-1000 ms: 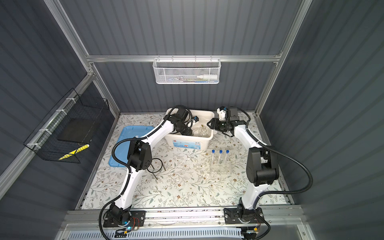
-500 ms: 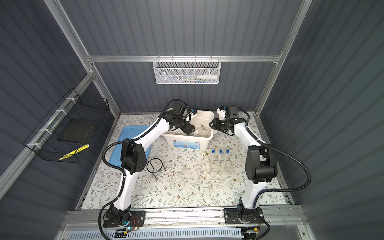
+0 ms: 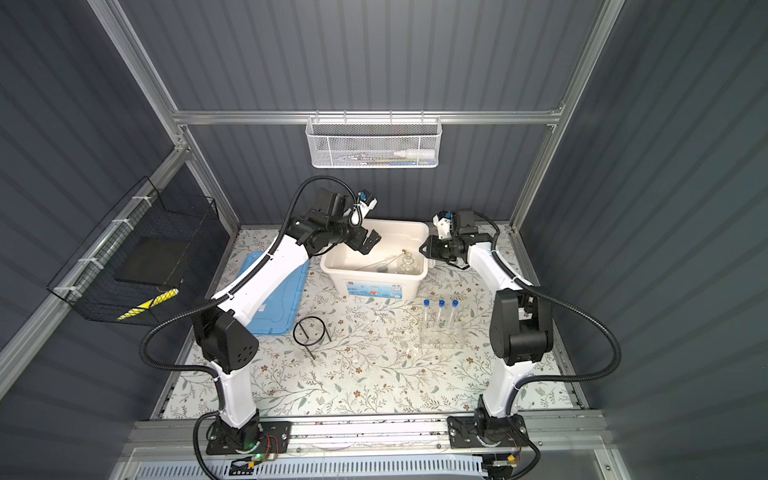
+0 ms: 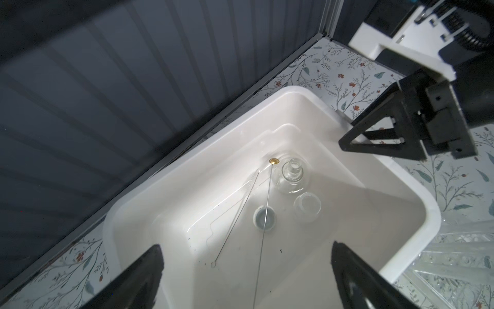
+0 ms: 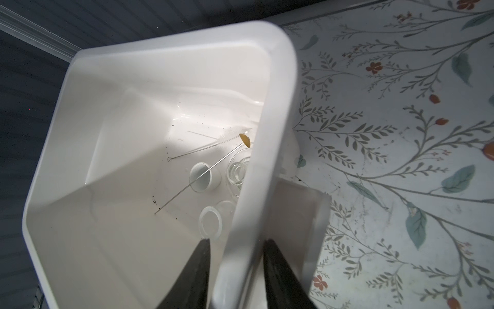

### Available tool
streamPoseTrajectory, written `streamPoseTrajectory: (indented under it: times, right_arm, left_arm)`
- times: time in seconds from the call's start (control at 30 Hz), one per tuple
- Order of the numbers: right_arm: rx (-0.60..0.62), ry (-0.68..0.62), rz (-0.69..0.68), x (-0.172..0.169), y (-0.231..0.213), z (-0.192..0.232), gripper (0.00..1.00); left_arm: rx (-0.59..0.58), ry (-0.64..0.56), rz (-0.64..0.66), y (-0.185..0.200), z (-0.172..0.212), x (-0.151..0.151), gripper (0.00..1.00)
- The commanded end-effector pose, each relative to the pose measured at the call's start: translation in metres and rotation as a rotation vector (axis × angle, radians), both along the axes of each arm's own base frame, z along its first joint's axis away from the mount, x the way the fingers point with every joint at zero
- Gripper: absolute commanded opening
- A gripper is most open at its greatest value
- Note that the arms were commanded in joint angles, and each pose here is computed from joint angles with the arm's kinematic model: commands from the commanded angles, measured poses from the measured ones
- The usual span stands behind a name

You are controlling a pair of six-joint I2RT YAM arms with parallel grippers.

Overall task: Organize the chemistry lab equipment
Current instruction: 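Raise the left gripper out of the bin and move it to the black wire ring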

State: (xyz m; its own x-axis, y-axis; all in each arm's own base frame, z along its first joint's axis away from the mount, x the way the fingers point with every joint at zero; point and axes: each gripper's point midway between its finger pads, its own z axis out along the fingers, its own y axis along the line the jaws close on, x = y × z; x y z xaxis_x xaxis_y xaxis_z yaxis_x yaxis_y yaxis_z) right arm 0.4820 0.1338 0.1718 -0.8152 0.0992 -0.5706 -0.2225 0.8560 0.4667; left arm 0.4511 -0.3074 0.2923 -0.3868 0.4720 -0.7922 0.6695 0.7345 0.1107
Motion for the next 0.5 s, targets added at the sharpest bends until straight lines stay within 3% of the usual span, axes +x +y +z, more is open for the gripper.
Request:
streamPoseTrajectory:
  times: [0.0,0.13,0.47]
  right_arm:
    - [-0.053,0.021,-0.017,0.003,-0.016,-0.011,0.35]
    - [-0.059,0.019,-0.011,0.004,-0.019,-0.013,0.35]
    - [-0.033,-0.01,0.006,0.006,-0.017,-0.003,0.42]
  left_arm:
    - [0.065,0.083,0.147,0.037,-0.01,-0.015,1.0]
    - [0.138,0.199,0.279,0.072,-0.034,-0.043,1.0]
    - [0.128,0.352,0.544,0.141,-0.062,-0.122,1.0]
